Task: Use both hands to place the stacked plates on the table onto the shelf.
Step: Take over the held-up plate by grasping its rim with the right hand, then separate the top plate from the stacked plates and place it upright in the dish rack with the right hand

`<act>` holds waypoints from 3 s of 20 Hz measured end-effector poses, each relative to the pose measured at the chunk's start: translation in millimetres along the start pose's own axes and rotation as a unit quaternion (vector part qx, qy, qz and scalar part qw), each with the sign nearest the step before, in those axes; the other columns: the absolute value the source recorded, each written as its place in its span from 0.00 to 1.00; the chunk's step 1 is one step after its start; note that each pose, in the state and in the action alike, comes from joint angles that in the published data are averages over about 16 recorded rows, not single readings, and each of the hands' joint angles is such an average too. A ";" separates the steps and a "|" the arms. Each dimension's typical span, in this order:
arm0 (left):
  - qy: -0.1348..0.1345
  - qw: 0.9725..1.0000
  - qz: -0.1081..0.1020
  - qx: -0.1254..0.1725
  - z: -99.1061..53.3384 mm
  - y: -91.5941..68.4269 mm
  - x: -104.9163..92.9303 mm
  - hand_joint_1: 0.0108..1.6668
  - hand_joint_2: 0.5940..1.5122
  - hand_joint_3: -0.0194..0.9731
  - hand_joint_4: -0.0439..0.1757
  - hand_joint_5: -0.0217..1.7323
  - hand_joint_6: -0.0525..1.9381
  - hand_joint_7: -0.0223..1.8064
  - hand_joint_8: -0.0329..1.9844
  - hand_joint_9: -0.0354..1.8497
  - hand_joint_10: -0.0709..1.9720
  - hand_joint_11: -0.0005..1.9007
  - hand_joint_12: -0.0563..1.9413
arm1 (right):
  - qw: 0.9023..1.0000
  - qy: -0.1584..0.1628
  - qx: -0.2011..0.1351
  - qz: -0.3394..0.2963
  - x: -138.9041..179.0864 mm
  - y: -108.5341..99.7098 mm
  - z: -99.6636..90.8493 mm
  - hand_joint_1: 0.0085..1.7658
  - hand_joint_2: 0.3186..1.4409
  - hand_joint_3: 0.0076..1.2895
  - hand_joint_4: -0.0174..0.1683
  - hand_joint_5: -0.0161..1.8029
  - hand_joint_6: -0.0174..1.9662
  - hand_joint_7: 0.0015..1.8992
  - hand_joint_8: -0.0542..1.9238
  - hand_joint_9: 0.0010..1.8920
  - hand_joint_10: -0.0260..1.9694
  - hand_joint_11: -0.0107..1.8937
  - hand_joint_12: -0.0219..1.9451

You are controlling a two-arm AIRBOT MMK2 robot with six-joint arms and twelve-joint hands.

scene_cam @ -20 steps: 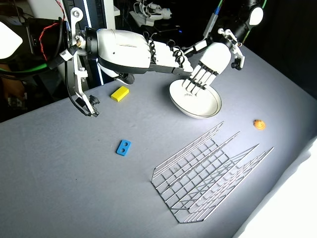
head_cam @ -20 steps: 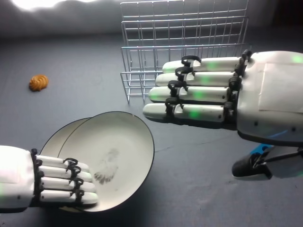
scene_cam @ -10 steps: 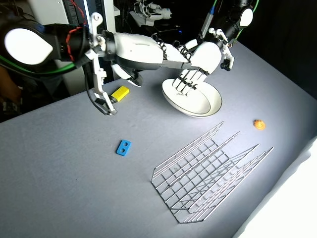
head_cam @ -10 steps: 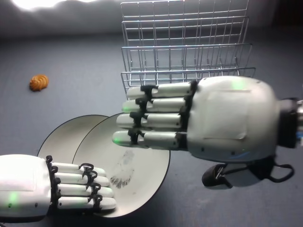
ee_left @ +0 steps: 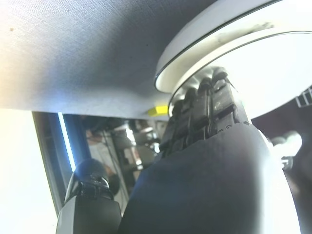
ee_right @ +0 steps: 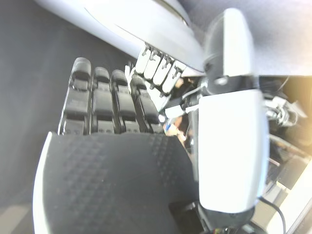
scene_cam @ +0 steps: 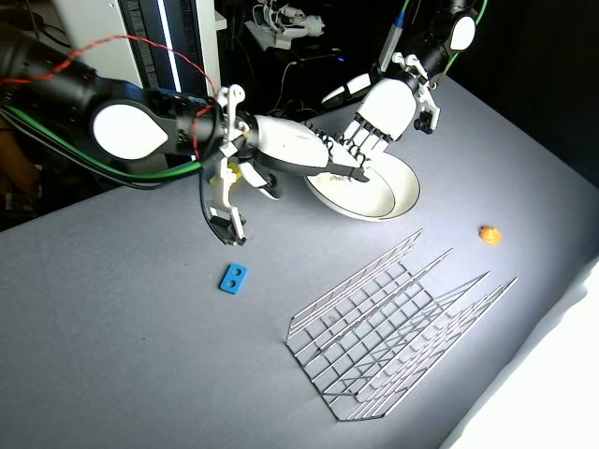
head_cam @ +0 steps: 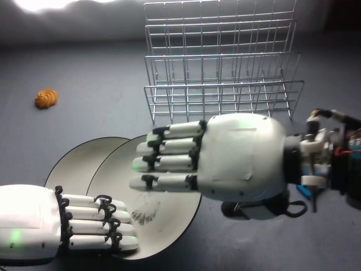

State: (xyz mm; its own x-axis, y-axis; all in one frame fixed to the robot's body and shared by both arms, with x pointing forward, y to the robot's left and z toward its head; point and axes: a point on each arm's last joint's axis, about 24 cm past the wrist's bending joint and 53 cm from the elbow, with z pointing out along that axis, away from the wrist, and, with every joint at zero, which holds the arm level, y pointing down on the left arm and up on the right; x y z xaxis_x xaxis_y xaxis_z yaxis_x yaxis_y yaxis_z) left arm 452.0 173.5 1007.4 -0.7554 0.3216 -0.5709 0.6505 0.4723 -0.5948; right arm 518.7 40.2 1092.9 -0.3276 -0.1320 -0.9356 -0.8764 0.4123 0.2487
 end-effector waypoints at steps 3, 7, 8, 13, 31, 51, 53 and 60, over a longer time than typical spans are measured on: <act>0.000 1.000 0.000 0.000 0.0 0.1 -0.1 0.00 0.54 0.03 0.15 0.00 0.01 0.01 0.01 0.01 0.03 0.01 0.02 | 1.000 0.002 -0.002 0.000 7.2 -2.0 12.6 0.62 0.59 0.01 0.12 0.04 0.02 0.01 0.03 0.01 0.01 0.02 0.21; -0.001 1.000 -0.001 0.000 0.0 0.2 -0.3 0.00 0.54 0.03 0.15 0.00 0.01 0.01 0.01 0.01 0.03 0.01 0.02 | 1.000 -0.002 -0.003 0.006 13.2 -4.4 28.2 0.63 0.61 0.01 0.12 0.07 0.02 0.04 0.03 0.03 0.02 0.01 0.32; -0.001 1.000 -0.001 0.000 0.0 0.2 -0.3 0.00 0.54 0.03 0.15 0.00 0.01 0.01 0.01 0.01 0.03 0.01 0.02 | 1.000 -0.004 -0.003 0.007 14.2 -5.1 31.5 0.63 0.61 0.01 0.12 0.08 0.02 0.05 0.03 0.04 0.02 0.01 0.34; -0.001 1.000 -0.001 -0.001 0.0 0.3 -0.6 0.00 0.54 0.03 0.15 0.00 0.01 0.01 0.01 0.01 0.03 0.01 0.02 | 1.000 -0.011 -0.002 0.013 16.8 -8.7 43.7 0.64 0.62 0.01 0.12 0.16 0.02 0.13 0.03 0.13 0.03 0.03 0.49; -0.051 0.998 -0.030 -0.016 -5.4 11.9 -27.8 0.00 0.53 0.03 0.18 0.01 0.02 0.01 0.01 0.03 0.04 0.01 0.03 | 0.998 -0.053 -0.017 0.008 -1.3 -4.7 50.3 0.67 0.56 0.00 0.08 0.48 0.23 0.52 0.23 0.62 0.02 0.46 0.49; -0.233 0.956 -0.087 -0.159 -81.4 90.8 -138.8 0.00 0.54 0.03 0.19 0.02 0.03 0.02 0.01 0.03 0.04 0.01 0.04 | 0.997 -0.066 -0.021 0.025 -27.4 8.7 45.5 0.67 0.54 0.00 0.11 0.53 0.34 0.58 0.38 0.71 0.01 0.49 0.52; -0.243 0.950 -0.088 -0.174 -90.8 97.5 -145.1 0.00 0.54 0.03 0.19 0.02 0.03 0.02 0.01 0.03 0.04 0.01 0.04 | 0.997 -0.070 -0.023 0.027 -34.2 11.9 42.3 0.68 0.54 0.00 0.11 0.54 0.36 0.58 0.39 0.72 0.01 0.49 0.53; -0.266 0.938 -0.087 -0.206 -116.9 108.8 -160.8 0.00 0.53 0.03 0.20 0.03 0.03 0.02 0.01 0.03 0.04 0.01 0.04 | 0.995 -0.089 -0.027 0.028 -61.8 24.5 24.0 0.68 0.56 0.00 0.13 0.57 0.39 0.61 0.42 0.73 0.02 0.49 0.54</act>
State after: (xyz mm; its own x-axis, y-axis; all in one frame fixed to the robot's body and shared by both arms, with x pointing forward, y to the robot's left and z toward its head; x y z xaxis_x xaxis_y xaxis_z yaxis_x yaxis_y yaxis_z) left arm 635.1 269.1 1100.7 -0.6293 -0.1931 -0.7528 0.3526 0.7923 -0.4980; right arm 526.0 80.2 1150.8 -0.3124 0.0543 -0.9484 -0.8782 0.3641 0.3101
